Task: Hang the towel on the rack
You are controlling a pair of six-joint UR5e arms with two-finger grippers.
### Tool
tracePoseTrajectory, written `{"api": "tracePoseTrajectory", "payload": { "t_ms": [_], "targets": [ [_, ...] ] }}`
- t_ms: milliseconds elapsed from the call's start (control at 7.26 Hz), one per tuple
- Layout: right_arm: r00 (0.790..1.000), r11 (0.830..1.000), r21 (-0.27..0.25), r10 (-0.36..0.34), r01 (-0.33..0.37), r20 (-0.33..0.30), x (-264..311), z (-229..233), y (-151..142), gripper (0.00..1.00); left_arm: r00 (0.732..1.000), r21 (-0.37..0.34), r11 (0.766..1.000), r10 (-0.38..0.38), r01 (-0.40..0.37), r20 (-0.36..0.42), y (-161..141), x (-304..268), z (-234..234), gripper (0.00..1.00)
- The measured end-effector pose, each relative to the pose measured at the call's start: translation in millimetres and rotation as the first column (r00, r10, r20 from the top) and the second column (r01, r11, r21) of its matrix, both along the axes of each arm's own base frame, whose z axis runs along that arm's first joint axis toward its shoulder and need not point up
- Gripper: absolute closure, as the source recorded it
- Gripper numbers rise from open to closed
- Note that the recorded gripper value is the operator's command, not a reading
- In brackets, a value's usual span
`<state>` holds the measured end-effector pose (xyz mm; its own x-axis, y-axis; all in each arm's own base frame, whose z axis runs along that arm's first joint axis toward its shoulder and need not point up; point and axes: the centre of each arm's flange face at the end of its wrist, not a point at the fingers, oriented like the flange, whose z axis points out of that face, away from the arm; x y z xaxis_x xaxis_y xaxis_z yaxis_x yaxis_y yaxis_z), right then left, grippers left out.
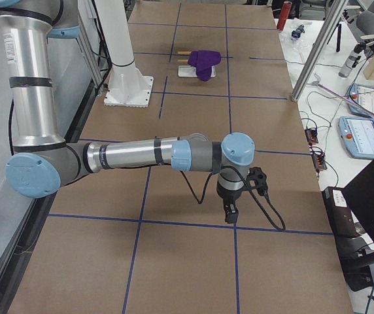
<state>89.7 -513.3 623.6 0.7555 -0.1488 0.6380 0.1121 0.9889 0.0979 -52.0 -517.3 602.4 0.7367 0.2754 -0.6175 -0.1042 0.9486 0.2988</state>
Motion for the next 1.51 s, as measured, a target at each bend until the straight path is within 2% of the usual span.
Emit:
{"api": "tracePoseTrajectory", "payload": {
  "t_ms": [138,413,964,1514],
  "targets": [
    [1.000,1.000,-0.025,0.001,0.000,0.020,-1.2,4.4,2.6,0.00,1.000,-0.062,0.998,-0.002,0.002,-0.007,2.3,-3.5,5.7,0.00],
    [0.999,0.999,-0.052,0.003,-0.001,0.048,-3.1,4.0,6.5,0.00,0.998,-0.118,0.993,-0.003,-0.004,-0.058,11.4,-1.6,14.7,0.00],
    [1.000,0.999,-0.041,-0.002,0.003,0.031,-2.3,-1.6,6.9,0.00,0.996,-0.158,0.987,-0.037,0.024,-0.082,17.2,0.1,14.8,0.00],
    [0.999,0.999,-0.048,0.004,-0.002,0.039,-3.5,0.1,12.4,0.00,0.996,-0.153,0.988,-0.036,0.023,-0.083,22.6,0.0,15.5,0.00]
  ]
}}
